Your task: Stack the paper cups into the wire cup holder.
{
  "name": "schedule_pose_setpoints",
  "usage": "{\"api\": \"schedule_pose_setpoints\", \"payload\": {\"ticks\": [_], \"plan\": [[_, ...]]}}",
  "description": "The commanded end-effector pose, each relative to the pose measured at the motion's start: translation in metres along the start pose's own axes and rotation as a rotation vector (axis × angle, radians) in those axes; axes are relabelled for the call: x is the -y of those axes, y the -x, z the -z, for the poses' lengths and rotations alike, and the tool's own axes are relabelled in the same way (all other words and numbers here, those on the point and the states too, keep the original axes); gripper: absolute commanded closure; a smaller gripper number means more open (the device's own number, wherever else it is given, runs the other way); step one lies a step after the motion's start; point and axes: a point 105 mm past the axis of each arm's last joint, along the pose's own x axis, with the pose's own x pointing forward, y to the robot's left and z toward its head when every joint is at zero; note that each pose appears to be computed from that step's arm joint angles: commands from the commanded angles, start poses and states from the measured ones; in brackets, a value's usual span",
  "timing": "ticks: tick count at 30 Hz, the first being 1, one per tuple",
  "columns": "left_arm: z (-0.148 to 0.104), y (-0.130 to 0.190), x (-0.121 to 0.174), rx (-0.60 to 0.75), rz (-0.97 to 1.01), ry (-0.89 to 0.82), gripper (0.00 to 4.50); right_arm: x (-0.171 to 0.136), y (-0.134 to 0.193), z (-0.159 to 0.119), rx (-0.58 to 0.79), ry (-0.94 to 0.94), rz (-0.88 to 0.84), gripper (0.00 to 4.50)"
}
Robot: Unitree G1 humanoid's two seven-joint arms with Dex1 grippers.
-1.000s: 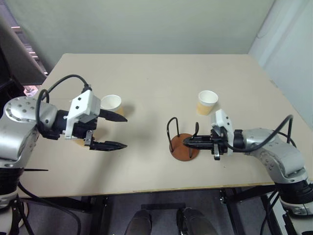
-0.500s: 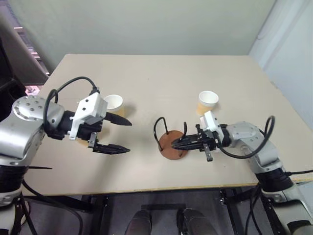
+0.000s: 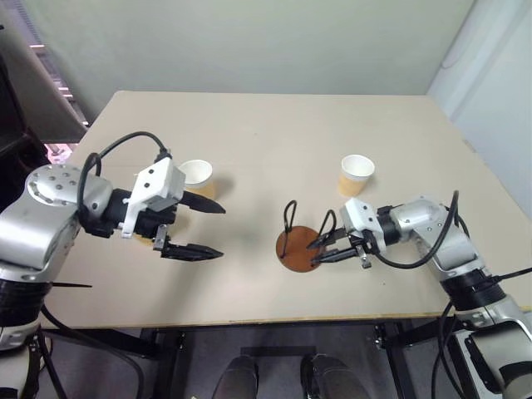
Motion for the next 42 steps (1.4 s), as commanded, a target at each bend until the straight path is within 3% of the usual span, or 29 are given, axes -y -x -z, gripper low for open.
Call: {"api": "schedule_pose_setpoints", "payload": {"ticks": [1, 6, 10, 12, 14, 17, 24, 32, 35, 42], "plan": [[-0.008, 0.001, -0.003, 0.007, -0.006, -0.048, 0.1, 0.006, 0.006, -0.004, -0.031, 0.058, 0.035, 2.35], [-0.009, -0.002, -0.006, 0.014, 0.002, -0.061, 0.1, 0.011, 0.023, -0.004, -0.09, 0.085, 0.101, 0.54], [-0.011, -0.002, -0.008, 0.02, -0.003, -0.074, 0.1, -0.014, 0.069, -0.001, -0.224, 0.092, 0.095, 0.54], [-0.011, 0.001, -0.011, 0.02, -0.025, -0.078, 0.1, -0.014, 0.1, 0.001, -0.336, 0.126, 0.185, 0.54], [-0.011, 0.004, -0.016, 0.025, -0.061, -0.082, 0.1, 0.005, 0.127, -0.002, -0.427, 0.176, 0.34, 0.54], [-0.017, 0.003, -0.026, 0.08, -0.128, -0.083, 0.1, 0.055, 0.148, -0.019, -0.449, 0.264, 0.594, 0.54], [-0.015, -0.017, -0.035, 0.114, -0.176, -0.09, 0.1, 0.11, 0.13, -0.011, -0.472, 0.339, 0.687, 0.54], [-0.017, -0.022, -0.025, 0.141, -0.183, -0.084, 0.1, 0.13, 0.107, 0.009, -0.483, 0.326, 0.655, 0.54], [-0.015, -0.016, -0.022, 0.126, -0.197, -0.072, 0.1, 0.129, 0.102, 0.018, -0.496, 0.307, 0.625, 1.15], [-0.013, -0.011, -0.022, 0.112, -0.221, -0.063, 0.1, 0.128, 0.092, 0.025, -0.494, 0.293, 0.585, 3.63]]}}
